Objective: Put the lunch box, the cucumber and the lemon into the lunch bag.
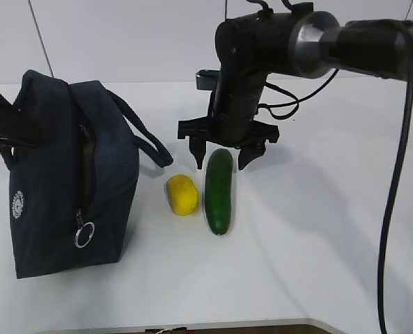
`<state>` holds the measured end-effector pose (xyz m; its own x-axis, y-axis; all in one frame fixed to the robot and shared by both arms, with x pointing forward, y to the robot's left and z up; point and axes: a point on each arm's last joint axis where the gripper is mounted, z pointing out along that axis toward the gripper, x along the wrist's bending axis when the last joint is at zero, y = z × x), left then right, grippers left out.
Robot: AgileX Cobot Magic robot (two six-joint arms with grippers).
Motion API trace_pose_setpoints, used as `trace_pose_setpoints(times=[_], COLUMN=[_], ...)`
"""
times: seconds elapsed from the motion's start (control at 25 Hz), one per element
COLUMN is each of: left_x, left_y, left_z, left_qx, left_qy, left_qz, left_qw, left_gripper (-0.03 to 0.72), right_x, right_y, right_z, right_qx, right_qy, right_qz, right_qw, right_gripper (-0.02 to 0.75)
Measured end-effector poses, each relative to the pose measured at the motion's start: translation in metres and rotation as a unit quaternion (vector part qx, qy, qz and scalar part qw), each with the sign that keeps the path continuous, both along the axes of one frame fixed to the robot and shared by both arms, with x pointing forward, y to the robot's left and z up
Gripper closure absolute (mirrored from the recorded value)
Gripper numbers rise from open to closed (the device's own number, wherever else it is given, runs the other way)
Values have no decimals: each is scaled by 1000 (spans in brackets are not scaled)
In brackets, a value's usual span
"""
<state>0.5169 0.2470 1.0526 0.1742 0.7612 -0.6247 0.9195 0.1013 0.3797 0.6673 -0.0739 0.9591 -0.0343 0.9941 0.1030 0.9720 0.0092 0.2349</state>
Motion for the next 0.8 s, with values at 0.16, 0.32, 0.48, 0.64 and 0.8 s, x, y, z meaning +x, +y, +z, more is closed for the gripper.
trace_pose_setpoints(times=[0.16,0.32,0.48,0.64,0.8], left_x=[0,0,0,0,-1], left_y=[0,0,0,0,0], left_z=[0,0,0,0,0], left_qx=[0,0,-1,-1,-1], left_qy=[0,1,1,2,3], left_qz=[0,-1,-1,-2,-3], left_qw=[1000,1000,1000,1000,1000], left_gripper=[674,674,674,674,675], right_x=[3,4,5,9,12], right_y=[1,2,1,-4,-9], right_z=[-5,-6,-12,-12,-11], right_qx=[3,4,-6,-10,-7], right_qy=[-7,-13,-12,-19,-21], right_qz=[0,0,0,-6,-14], right_qw=[1000,1000,1000,1000,1000], right_gripper=[141,144,144,144,144])
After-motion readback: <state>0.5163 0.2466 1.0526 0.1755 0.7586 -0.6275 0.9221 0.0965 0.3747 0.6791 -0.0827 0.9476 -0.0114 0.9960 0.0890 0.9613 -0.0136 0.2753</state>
